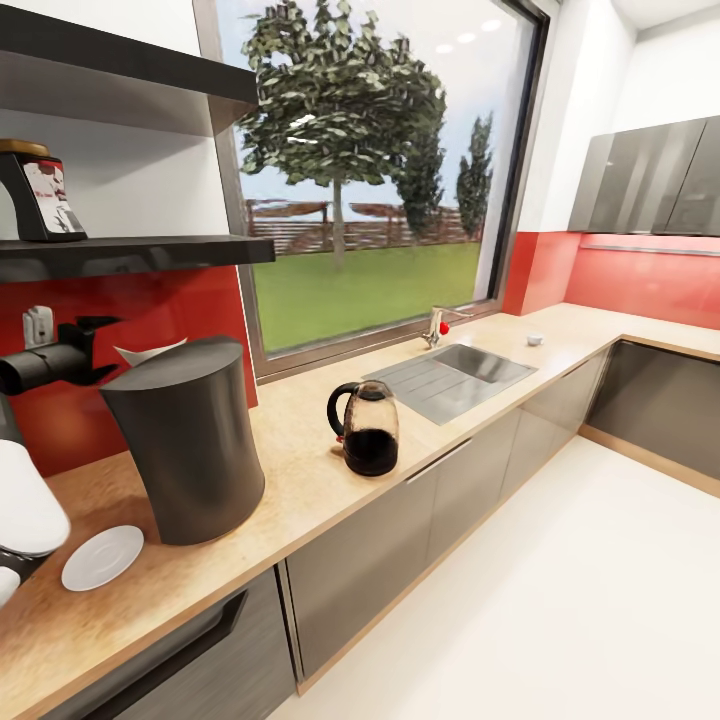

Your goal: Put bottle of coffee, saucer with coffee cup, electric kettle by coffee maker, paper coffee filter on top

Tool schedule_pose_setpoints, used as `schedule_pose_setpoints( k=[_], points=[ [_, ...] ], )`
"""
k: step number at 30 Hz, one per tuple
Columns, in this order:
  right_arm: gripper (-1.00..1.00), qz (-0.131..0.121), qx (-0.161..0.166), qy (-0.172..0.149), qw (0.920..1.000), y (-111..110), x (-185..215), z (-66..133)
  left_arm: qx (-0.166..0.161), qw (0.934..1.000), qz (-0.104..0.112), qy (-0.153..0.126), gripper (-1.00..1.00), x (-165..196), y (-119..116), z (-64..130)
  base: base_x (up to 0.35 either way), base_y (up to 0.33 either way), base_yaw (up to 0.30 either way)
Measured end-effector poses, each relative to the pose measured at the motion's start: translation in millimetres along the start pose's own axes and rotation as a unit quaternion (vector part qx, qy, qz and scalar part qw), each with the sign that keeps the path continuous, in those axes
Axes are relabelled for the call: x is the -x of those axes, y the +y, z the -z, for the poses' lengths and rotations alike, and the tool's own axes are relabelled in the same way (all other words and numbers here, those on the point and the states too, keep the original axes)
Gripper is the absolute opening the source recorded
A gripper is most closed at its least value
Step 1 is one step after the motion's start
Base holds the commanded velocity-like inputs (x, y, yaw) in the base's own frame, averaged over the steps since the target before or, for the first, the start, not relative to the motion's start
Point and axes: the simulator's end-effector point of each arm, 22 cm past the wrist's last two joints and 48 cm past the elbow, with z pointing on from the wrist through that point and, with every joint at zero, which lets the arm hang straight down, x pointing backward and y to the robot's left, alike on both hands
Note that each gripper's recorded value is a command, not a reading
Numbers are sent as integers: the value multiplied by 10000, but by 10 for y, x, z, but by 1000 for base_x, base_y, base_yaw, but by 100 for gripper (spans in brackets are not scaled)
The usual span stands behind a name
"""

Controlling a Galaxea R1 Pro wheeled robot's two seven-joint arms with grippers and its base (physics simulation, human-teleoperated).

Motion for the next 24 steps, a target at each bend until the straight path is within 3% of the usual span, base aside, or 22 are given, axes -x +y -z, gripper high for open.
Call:
schedule_pose_setpoints(
  k=[24],
  points=[
    [100, 2, 11, 0, 10000, 13, 0, 0, 114, 9995, -117, -274, 100, 361, 71, 203, 0, 0, 0]
  ],
)
